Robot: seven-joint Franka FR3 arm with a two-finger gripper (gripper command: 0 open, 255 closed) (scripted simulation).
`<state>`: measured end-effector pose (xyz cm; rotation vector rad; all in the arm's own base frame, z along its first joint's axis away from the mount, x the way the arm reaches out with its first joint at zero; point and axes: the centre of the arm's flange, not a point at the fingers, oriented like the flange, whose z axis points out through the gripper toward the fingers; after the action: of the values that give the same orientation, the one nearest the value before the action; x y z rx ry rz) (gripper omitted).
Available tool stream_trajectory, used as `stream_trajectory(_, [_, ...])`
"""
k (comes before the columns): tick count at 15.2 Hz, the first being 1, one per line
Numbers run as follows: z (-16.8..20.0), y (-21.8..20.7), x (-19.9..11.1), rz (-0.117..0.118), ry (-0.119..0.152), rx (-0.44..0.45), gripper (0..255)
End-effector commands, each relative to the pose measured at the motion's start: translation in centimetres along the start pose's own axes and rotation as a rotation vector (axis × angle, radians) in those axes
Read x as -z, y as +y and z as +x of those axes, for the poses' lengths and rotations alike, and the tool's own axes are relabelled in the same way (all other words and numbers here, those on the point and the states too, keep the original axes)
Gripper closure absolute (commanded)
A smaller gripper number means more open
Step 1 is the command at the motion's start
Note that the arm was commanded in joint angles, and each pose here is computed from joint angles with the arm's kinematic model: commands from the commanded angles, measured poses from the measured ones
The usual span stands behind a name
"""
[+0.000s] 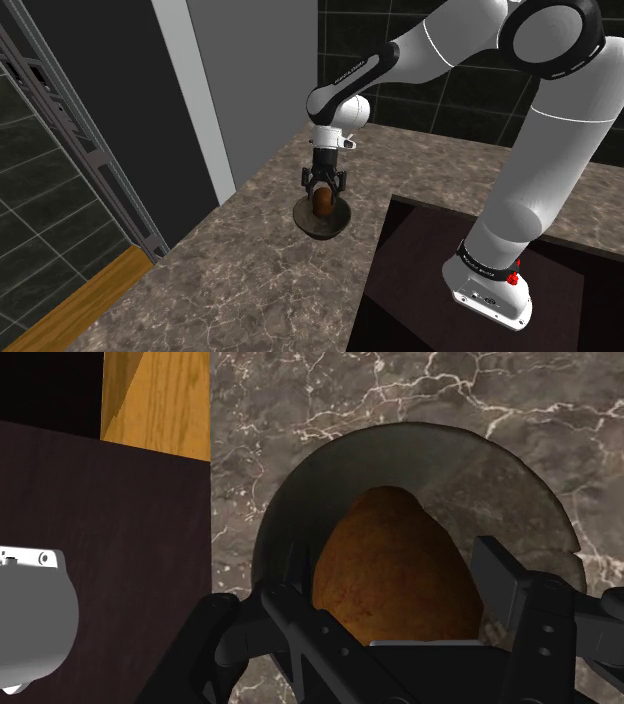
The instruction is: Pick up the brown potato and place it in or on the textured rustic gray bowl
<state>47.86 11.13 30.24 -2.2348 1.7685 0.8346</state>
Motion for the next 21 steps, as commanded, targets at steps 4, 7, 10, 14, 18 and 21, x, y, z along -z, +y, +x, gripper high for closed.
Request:
stream_trajectory(4, [0.0, 0.0, 0.0, 0.000, 0.000, 0.000, 0])
stream_trajectory(7, [0.0, 0.0, 0.0, 0.000, 0.000, 0.000, 0])
stream_trajectory(10, [0.0, 0.0, 1.3, 0.000, 0.000, 0.000, 0])
stream_trajectory(14, [0.0, 0.0, 5.0, 0.000, 0.000, 0.000, 0])
stream_trajectory(18, [0.0, 0.0, 5.0, 0.000, 0.000, 0.000, 0])
stream_trajectory(21, [0.0, 0.0, 5.0, 0.000, 0.000, 0.000, 0])
